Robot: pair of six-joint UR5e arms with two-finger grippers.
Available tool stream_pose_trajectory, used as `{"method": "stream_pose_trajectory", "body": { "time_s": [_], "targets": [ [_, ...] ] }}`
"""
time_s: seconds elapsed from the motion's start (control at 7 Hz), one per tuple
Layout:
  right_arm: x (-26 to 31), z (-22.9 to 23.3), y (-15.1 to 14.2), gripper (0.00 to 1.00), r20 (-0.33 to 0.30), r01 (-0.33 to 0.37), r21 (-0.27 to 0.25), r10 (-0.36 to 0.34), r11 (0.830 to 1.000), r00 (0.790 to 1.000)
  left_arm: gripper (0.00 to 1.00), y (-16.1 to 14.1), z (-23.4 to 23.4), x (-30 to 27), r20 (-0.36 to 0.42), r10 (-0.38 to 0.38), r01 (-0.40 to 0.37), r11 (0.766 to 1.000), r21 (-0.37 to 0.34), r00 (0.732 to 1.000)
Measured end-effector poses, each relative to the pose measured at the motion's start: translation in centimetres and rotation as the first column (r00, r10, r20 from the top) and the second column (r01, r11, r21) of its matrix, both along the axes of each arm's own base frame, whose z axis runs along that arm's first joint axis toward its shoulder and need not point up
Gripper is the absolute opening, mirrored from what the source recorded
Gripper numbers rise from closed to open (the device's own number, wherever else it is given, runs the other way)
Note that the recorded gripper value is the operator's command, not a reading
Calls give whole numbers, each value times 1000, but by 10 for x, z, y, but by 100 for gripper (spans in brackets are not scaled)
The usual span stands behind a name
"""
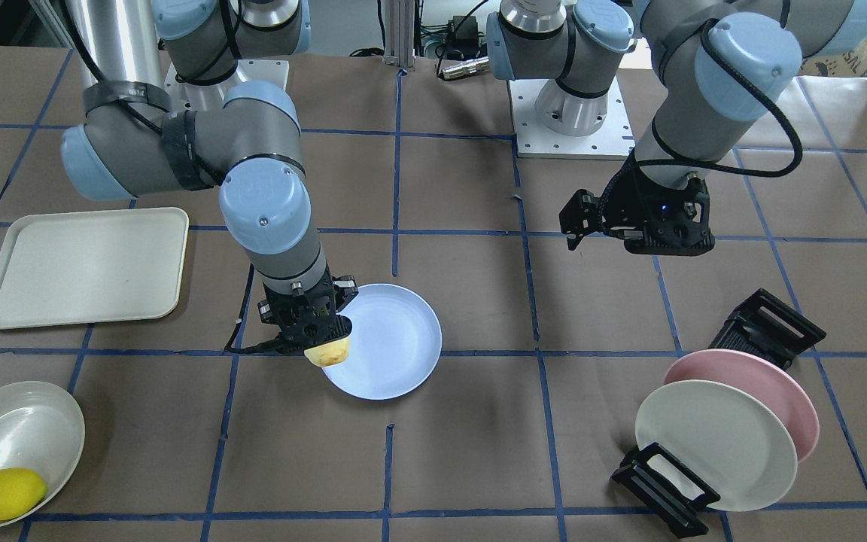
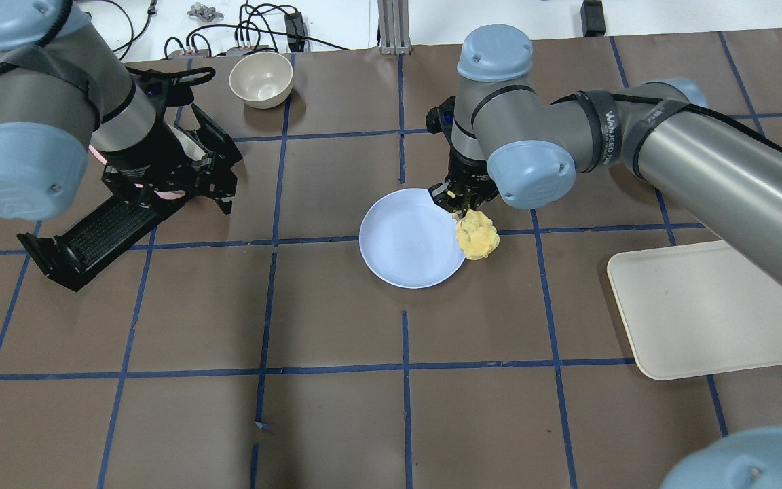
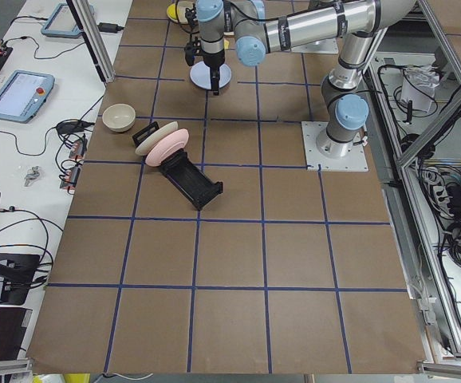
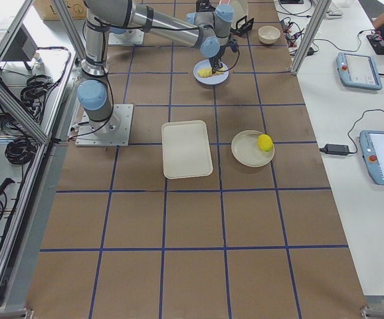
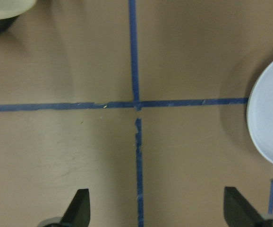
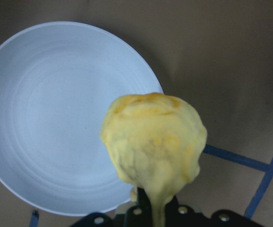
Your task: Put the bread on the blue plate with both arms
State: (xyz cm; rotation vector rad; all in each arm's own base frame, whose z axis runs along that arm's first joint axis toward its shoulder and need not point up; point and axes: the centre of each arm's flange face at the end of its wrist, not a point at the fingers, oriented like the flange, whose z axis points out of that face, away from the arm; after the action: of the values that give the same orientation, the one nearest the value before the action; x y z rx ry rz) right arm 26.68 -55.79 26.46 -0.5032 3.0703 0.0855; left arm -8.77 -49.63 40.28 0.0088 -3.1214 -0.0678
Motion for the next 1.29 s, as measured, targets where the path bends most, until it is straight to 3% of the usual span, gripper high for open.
{"method": "stream_pose_trajectory", "body": {
  "time_s": [0.43, 0.71, 0.86, 1.0, 1.14, 1.29],
  "targets": [
    [27, -17, -3, 20, 5, -32, -1, 32, 1000, 999, 100, 22, 30, 4, 27, 6, -5, 999, -36, 1000],
    [36, -22, 1, 31, 5, -43, 3, 43, 999, 999, 100, 30, 34, -1, 21, 5, -5, 1000, -15, 1000],
    [38, -25, 2, 47, 4, -45, 8, 44, 999, 999, 100, 32, 41, -2, 17, 4, -4, 1000, -6, 1000],
    [38, -28, 1, 86, 2, -44, 11, 44, 999, 999, 100, 34, 49, -4, 14, 0, 0, 1000, -7, 1000],
    [40, -31, -2, 100, 4, -45, -1, 45, 999, 999, 100, 35, 52, -6, 7, -1, 1, 1000, -2, 1000],
    [42, -30, -5, 100, 10, -47, -30, 47, 998, 999, 100, 35, 52, -7, -3, -3, 3, 1000, 7, 1000]
  ]
}}
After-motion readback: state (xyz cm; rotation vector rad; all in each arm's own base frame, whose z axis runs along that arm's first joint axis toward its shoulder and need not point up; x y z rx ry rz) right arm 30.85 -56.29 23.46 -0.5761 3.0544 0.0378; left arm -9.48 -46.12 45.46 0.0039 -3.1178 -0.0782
